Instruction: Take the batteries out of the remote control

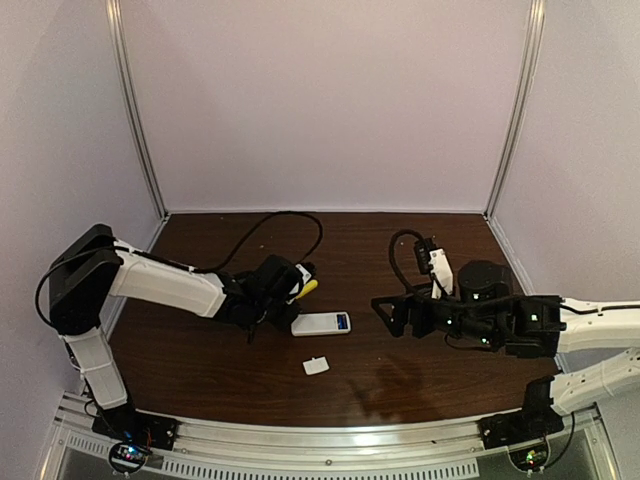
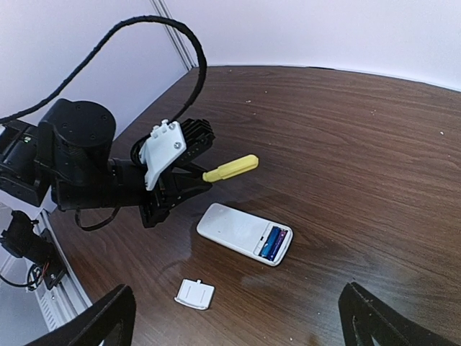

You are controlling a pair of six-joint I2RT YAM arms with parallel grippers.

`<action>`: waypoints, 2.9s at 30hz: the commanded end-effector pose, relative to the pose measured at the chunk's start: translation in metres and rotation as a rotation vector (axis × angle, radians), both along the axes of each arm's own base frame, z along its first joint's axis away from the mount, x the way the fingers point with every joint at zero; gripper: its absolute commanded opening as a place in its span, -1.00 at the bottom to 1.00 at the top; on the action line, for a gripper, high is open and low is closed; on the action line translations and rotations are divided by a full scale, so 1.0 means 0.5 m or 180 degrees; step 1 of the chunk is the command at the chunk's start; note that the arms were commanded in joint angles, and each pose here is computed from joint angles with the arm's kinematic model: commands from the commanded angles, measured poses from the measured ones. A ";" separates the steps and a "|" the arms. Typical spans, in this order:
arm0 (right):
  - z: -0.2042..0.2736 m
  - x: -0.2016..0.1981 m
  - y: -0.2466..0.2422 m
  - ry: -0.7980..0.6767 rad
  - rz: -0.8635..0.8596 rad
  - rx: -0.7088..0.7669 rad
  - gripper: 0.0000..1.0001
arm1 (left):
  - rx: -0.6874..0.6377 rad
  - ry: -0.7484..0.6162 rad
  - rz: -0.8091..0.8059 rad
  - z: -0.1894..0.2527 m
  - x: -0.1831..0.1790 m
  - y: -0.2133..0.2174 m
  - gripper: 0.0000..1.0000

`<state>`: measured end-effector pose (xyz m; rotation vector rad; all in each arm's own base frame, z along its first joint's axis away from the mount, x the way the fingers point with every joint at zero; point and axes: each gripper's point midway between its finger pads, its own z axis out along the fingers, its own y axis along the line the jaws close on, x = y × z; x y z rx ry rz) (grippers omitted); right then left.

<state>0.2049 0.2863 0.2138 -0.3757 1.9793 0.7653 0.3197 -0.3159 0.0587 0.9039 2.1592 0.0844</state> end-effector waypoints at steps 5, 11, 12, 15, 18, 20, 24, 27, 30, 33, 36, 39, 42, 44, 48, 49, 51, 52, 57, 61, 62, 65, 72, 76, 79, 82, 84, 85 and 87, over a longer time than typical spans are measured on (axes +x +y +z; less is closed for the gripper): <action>-0.009 0.010 0.004 -0.0061 -0.0040 -0.0159 0.99 | -0.0643 -0.0660 0.0032 0.107 -0.011 0.002 -1.00; -0.013 0.006 0.027 -0.0058 0.0106 -0.0094 0.99 | -0.1307 -0.0638 -0.0065 0.134 -0.055 0.011 -1.00; -0.016 0.009 0.030 -0.0054 0.0102 -0.0102 0.99 | -0.1353 -0.0625 -0.0114 0.135 -0.062 0.011 -1.00; -0.019 0.020 0.049 0.0038 0.0124 -0.0149 0.99 | -0.1551 -0.0630 -0.0238 0.147 -0.081 0.010 -1.00; -0.014 0.003 0.095 0.0201 0.0475 -0.0220 0.99 | -0.1827 -0.0547 -0.0557 0.160 -0.114 -0.012 -1.00; -0.010 -0.004 0.116 0.0325 0.0615 -0.0290 0.99 | -0.1895 -0.0472 -0.0688 0.164 -0.128 -0.022 -1.00; -0.002 -0.004 0.139 0.0519 0.0743 -0.0415 0.99 | -0.1995 -0.0453 -0.0820 0.181 -0.144 -0.026 -1.00; -0.006 0.000 0.150 0.0704 0.0811 -0.0480 0.99 | -0.2100 -0.0449 -0.0987 0.199 -0.160 -0.035 -1.00; -0.018 -0.001 0.163 0.0986 0.0971 -0.0498 0.99 | -0.2115 -0.0439 -0.1154 0.207 -0.172 -0.046 -1.00; -0.032 0.004 0.168 0.1224 0.1054 -0.0536 0.99 | -0.2091 -0.0423 -0.1235 0.205 -0.182 -0.054 -1.00; -0.050 0.001 0.170 0.1436 0.1129 -0.0633 0.99 | -0.2083 -0.0430 -0.1180 0.202 -0.180 -0.052 -1.00; -0.060 -0.006 0.170 0.1594 0.1196 -0.0735 0.99 | -0.2078 -0.0453 -0.1156 0.196 -0.181 -0.043 -1.00; -0.058 -0.009 0.174 0.1648 0.1239 -0.0698 0.99 | -0.2087 -0.0451 -0.1231 0.192 -0.191 -0.041 -1.00; -0.053 -0.005 0.177 0.1664 0.1220 -0.0651 0.99 | -0.2097 -0.0442 -0.1301 0.187 -0.199 -0.041 -1.00; -0.043 0.015 0.185 0.1742 0.1093 -0.0540 0.99 | -0.2135 -0.0404 -0.1505 0.181 -0.222 -0.046 -1.00; -0.042 0.017 0.190 0.1776 0.1097 -0.0516 0.99 | -0.2119 -0.0400 -0.1524 0.178 -0.224 -0.047 -1.00; -0.044 0.027 0.198 0.1836 0.1057 -0.0490 0.99 | -0.2095 -0.0404 -0.1588 0.176 -0.230 -0.051 -1.00; -0.047 0.031 0.201 0.1871 0.1036 -0.0483 0.99 | -0.2077 -0.0412 -0.1638 0.175 -0.237 -0.056 -1.00; -0.055 0.042 0.227 0.2050 0.1058 -0.0362 0.99 | -0.1964 -0.0472 -0.1804 0.172 -0.257 -0.079 -1.00; -0.058 0.036 0.241 0.2146 0.1148 -0.0354 0.95 | -0.1953 -0.0493 -0.1807 0.176 -0.255 -0.083 -1.00; -0.060 0.034 0.242 0.2164 0.1170 -0.0354 0.93 | -0.1952 -0.0504 -0.1796 0.176 -0.253 -0.083 -1.00; -0.070 0.024 0.245 0.2253 0.1244 -0.0363 0.76 | -0.1975 -0.0520 -0.1792 0.183 -0.250 -0.088 -1.00; -0.069 0.012 0.247 0.2311 0.1356 -0.0375 0.44 | -0.1989 -0.0531 -0.1843 0.188 -0.249 -0.100 -1.00; -0.066 0.014 0.250 0.2292 0.1377 -0.0402 0.41 | -0.1952 -0.0546 -0.1844 0.185 -0.245 -0.104 -1.00; -0.072 0.017 0.253 0.2300 0.1380 -0.0442 0.40 | -0.1919 -0.0557 -0.1828 0.182 -0.242 -0.106 -1.00; -0.074 0.018 0.257 0.2319 0.1397 -0.0435 0.31 | -0.1885 -0.0590 -0.1830 0.184 -0.245 -0.110 -1.00; -0.079 0.016 0.258 0.2337 0.1408 -0.0442 0.26 | -0.1885 -0.0583 -0.1836 0.184 -0.247 -0.112 -1.00; -0.080 0.016 0.258 0.2349 0.1413 -0.0443 0.24 | -0.1865 -0.0612 -0.1762 0.184 -0.240 -0.108 -1.00; -0.086 0.013 0.258 0.2369 0.1428 -0.0451 0.15 | -0.1835 -0.0632 -0.1673 0.183 -0.230 -0.104 -1.00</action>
